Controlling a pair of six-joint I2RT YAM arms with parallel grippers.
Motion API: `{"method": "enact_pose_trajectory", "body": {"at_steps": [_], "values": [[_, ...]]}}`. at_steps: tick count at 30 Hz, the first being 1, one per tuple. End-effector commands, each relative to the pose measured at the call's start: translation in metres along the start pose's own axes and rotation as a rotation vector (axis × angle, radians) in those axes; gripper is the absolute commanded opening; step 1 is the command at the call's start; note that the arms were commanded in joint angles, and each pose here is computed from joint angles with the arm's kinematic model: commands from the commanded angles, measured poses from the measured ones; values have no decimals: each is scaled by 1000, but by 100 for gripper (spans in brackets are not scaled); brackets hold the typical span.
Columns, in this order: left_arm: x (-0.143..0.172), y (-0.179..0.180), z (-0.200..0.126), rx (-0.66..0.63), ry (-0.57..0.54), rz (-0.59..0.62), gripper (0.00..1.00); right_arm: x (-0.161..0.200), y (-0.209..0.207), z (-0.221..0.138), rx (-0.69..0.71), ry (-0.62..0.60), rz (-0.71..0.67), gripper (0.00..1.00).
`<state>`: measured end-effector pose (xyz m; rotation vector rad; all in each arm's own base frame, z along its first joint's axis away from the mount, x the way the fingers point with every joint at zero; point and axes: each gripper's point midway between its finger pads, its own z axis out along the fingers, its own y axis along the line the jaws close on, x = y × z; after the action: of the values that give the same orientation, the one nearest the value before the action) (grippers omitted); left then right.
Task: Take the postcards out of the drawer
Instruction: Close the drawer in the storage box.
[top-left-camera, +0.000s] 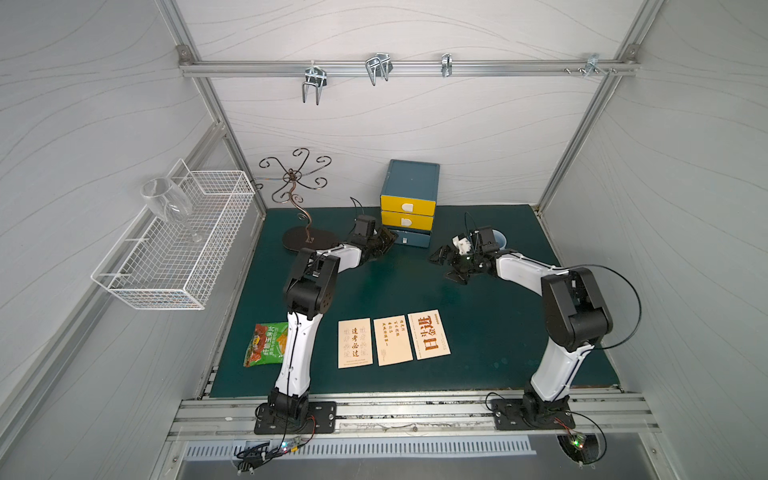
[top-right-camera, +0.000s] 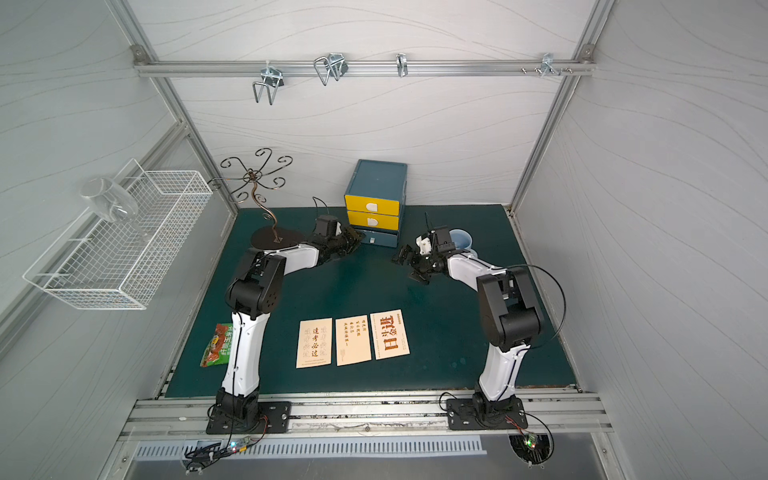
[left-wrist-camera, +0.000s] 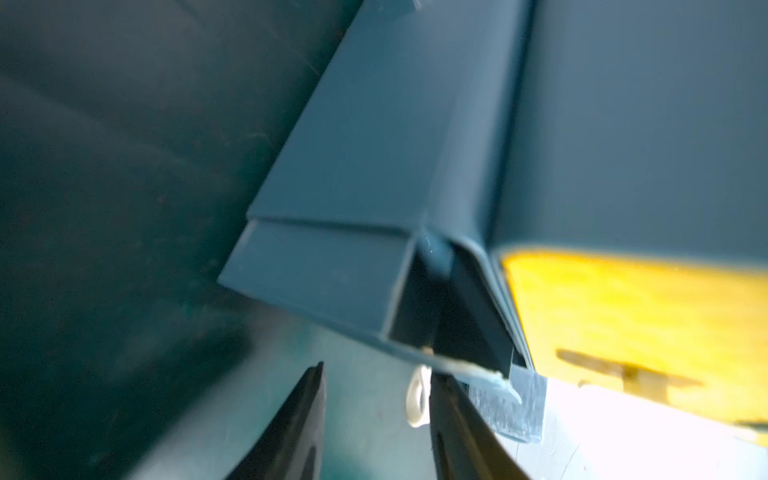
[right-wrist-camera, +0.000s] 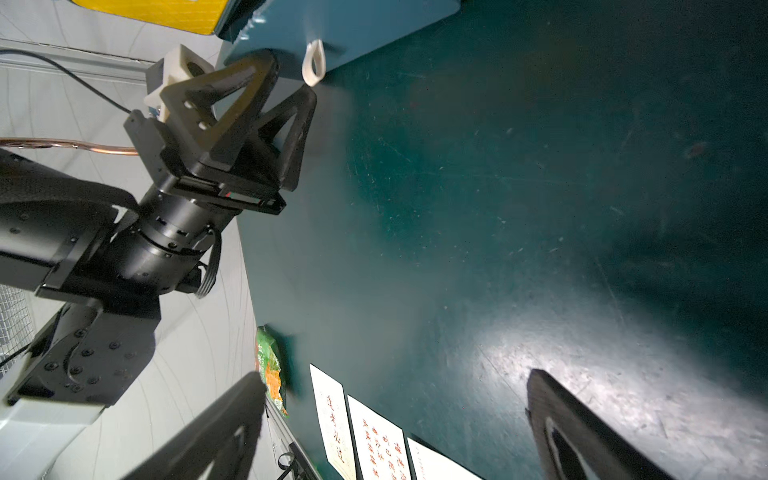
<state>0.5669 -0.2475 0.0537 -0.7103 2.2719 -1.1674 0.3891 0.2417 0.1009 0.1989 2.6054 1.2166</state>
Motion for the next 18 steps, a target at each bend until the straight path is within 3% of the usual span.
{"method": "enact_pose_trajectory", "body": {"at_steps": [1, 18], "values": [[-18, -21, 7, 68, -38, 12, 46, -2, 10, -14, -18, -27, -9, 99], [-23, -32, 9, 95, -46, 6, 48, -2, 9, -24, -13, -45, -7, 99]]}}
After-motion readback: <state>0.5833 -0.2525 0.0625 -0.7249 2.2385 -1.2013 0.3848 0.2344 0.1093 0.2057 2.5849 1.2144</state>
